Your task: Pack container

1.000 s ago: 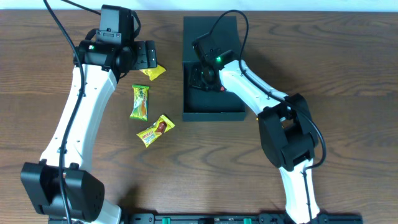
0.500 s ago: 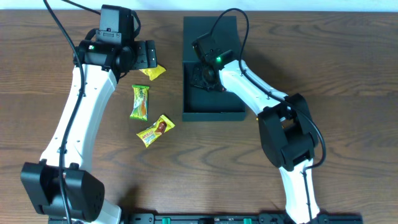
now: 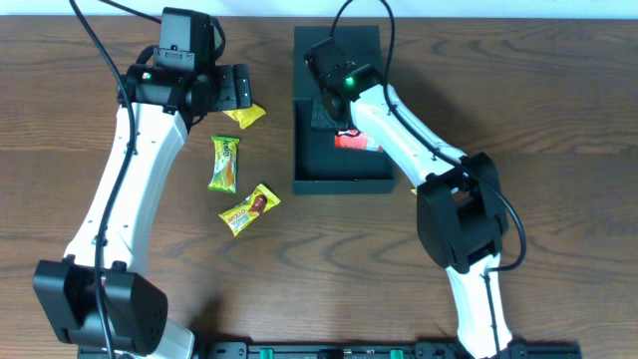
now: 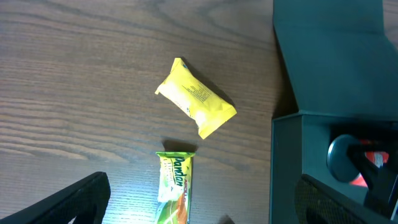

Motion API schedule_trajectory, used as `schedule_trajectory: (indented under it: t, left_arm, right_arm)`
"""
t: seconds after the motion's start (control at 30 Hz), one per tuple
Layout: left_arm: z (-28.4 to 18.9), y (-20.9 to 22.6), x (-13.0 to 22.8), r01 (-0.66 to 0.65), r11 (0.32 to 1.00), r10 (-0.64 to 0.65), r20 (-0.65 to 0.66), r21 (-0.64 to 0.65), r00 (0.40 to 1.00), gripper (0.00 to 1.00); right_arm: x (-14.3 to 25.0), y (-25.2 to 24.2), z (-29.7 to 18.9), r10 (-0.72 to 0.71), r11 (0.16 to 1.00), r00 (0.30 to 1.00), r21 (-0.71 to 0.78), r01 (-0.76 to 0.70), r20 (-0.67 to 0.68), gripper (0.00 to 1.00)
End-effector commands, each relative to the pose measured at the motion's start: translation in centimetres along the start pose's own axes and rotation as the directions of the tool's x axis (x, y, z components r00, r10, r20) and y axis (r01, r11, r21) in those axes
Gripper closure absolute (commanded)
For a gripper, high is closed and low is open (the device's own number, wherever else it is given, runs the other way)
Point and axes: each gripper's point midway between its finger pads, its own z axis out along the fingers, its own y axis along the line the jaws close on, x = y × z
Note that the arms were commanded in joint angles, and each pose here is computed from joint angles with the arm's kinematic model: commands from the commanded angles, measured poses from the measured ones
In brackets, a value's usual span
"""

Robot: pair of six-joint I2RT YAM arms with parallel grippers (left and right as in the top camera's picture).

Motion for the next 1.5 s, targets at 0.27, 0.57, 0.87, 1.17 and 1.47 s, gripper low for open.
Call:
schedule_trajectory:
  t: [0.27,0.57,0.87,1.17,1.47]
  left_arm:
    - [2.1,0.0,0.4,0.055,0.998,-0.055,-0.045,-0.009,0.997,0.05]
    - [2.1,0.0,0.4,0.055,0.998,-0.055,-0.045,-0.009,0.997,0.05]
    - [2.1,0.0,0.4,0.055,0.998,-0.055,-0.045,-0.009,0.997,0.05]
    - [2.1,0.0,0.4,0.055,0.998,-0.055,-0.045,-0.009,0.997,0.04]
    - [2.1,0.0,0.4,0.055,0.998,-0.055,-0.045,-0.009,0.997,0.05]
  right_arm:
    - [1.0,-0.8,-0.4,-0.041,0.997,0.999,0.059,0.043,-0.034,0.98]
    - [-0.1,1.4,-5.1,-0.034,0.998,0.996,-0.051,0.030,-0.078,0.98]
    - [2.9,-2.5,-4.8,-0.037,0.991,0.980,0.118,0.061,-0.193,0.98]
    - [5.0,-6.4,-1.9,-0.025,0.964,0.970,0.253,0.087,-0.240,0.98]
    - [2.3,-8.3,0.5,-0.021,0.956,0.993,0.289,0.053,-0.113,0.99]
